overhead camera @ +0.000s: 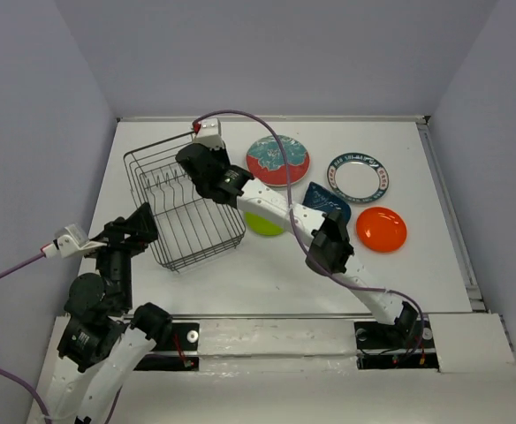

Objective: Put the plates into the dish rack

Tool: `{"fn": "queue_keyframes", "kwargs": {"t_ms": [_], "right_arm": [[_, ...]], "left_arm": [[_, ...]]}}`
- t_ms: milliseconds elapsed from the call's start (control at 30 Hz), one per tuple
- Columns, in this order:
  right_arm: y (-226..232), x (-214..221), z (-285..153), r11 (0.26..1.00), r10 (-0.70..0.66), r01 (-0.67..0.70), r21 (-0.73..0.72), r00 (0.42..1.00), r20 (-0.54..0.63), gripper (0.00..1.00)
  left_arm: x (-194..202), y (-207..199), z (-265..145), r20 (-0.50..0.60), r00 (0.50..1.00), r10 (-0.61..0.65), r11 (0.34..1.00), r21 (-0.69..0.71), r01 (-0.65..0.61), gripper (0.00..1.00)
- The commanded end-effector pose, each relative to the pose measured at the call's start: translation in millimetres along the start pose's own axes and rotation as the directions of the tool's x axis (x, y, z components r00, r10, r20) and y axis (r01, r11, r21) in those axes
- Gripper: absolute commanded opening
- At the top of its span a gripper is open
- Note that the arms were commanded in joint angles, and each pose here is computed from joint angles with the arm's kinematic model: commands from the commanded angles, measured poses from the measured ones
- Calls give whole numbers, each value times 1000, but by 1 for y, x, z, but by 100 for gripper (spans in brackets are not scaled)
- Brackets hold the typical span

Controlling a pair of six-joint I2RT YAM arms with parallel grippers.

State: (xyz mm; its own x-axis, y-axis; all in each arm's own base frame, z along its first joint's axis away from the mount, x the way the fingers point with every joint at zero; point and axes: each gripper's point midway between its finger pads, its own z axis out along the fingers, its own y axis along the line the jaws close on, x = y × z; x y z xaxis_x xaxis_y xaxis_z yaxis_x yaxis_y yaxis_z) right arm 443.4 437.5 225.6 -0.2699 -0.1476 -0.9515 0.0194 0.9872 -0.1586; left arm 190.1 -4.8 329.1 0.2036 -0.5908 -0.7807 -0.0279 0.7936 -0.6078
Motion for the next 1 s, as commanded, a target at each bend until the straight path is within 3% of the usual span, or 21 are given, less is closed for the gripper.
{"fn": "queue_keyframes", "kwargs": {"t_ms": [0,300,533,767,833,867,900,933,967], "right_arm": [[-4,-20,-5,997,34,-39,60,997,70,7],[13,-3,-3,998,-25,21,54,997,72,7],[44,2,-29,999,-39,42,-26,993,111,7],[60,14,-40,988,58,-45,-147,995,81,7],[45,-7,-42,991,110,-98,-89,984,139,7],[26,-4,-40,999,36,-39,14,985,167,7],[21,-27,-42,990,124,-134,29,964,236,7],[17,-36,-48,988,127,-145,51,955,270,7],[6,-40,-50,993,9,-43,114,958,286,7]], "left_arm": [[-19,-6,-1,55,997,-52,999,11,52,99],[-17,-8,0,48,998,-46,999,17,45,99],[-15,-9,1,42,998,-39,999,22,38,99],[-14,-10,1,38,999,-34,999,25,33,99],[-13,-10,1,36,999,-33,999,26,32,99],[-14,-10,1,37,999,-34,999,26,33,99],[-13,-10,1,36,999,-34,999,29,33,99],[-13,-11,1,35,999,-34,999,30,33,99],[-14,-11,1,36,999,-35,999,31,34,99]]}}
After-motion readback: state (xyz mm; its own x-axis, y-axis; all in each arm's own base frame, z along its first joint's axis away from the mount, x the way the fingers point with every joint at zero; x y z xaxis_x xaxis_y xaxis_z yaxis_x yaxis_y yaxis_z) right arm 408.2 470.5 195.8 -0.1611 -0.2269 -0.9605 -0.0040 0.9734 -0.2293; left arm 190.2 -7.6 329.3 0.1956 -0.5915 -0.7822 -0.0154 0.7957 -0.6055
